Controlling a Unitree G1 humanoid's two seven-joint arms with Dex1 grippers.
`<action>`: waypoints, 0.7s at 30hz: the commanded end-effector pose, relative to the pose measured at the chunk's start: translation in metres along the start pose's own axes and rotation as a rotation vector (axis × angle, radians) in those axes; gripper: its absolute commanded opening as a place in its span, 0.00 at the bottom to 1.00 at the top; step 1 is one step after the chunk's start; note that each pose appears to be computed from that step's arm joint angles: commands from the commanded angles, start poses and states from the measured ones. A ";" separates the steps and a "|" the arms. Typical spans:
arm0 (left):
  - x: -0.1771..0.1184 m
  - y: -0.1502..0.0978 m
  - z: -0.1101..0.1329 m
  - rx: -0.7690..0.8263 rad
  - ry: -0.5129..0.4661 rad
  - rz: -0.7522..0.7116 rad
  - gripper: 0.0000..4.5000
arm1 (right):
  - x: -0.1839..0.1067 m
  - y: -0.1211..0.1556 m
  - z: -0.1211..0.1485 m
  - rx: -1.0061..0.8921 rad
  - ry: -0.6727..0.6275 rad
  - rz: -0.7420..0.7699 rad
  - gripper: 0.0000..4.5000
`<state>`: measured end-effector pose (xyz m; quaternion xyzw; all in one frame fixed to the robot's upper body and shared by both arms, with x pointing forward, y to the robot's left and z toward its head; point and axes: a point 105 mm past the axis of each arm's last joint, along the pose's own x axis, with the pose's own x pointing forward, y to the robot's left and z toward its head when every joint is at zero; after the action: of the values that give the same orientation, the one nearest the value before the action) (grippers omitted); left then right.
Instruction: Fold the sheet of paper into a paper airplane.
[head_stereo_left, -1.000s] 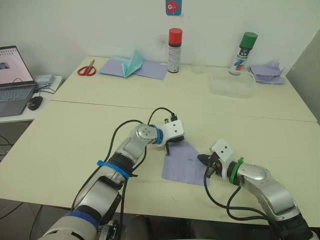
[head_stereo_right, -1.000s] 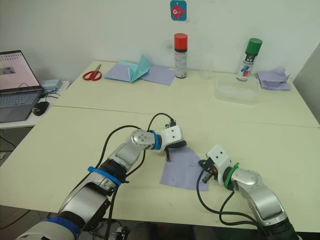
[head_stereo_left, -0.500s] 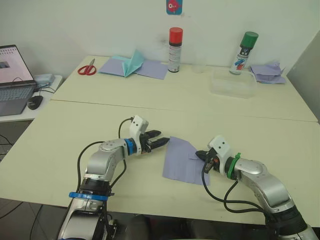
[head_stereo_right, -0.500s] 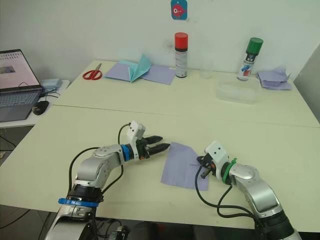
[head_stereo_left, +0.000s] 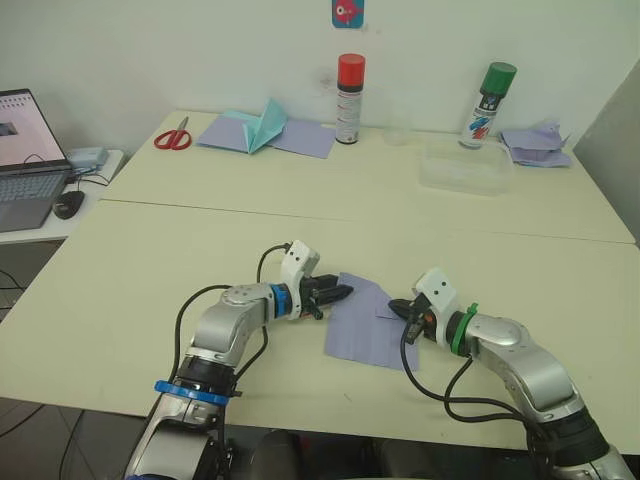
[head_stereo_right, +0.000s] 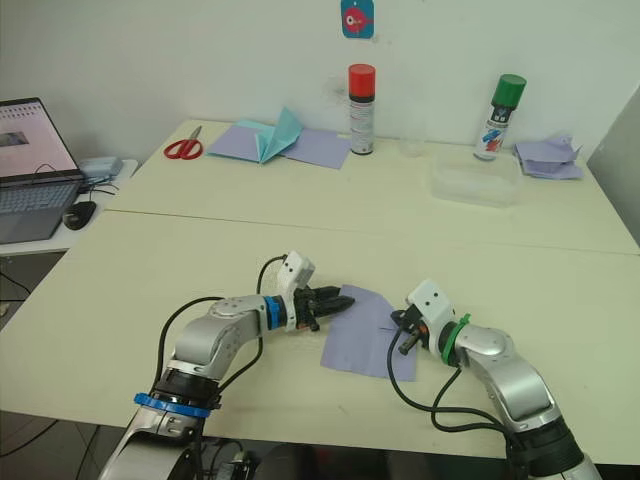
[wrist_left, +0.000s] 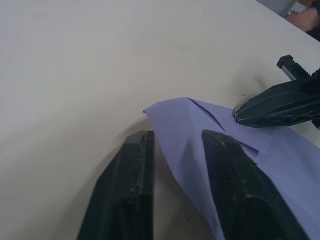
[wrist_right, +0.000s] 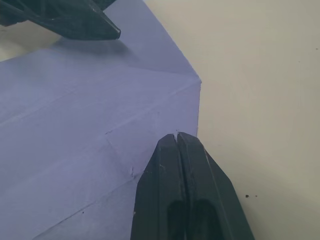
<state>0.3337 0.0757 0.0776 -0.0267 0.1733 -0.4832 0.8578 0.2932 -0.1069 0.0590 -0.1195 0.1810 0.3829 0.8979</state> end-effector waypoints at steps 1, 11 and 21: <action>0.000 -0.009 0.013 0.061 -0.031 -0.041 0.08 | 0.003 0.008 -0.023 0.041 0.080 0.014 0.00; 0.012 -0.041 0.004 0.312 0.061 -0.182 0.00 | 0.006 0.012 -0.021 0.042 0.071 0.022 0.00; 0.018 -0.037 -0.019 0.389 0.178 -0.208 0.00 | 0.006 0.012 -0.018 0.035 0.065 0.025 0.00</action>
<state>0.3075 0.0491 0.0640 0.1555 0.1486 -0.5817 0.7845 0.2924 -0.1037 0.0592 -0.1222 0.1757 0.3778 0.9008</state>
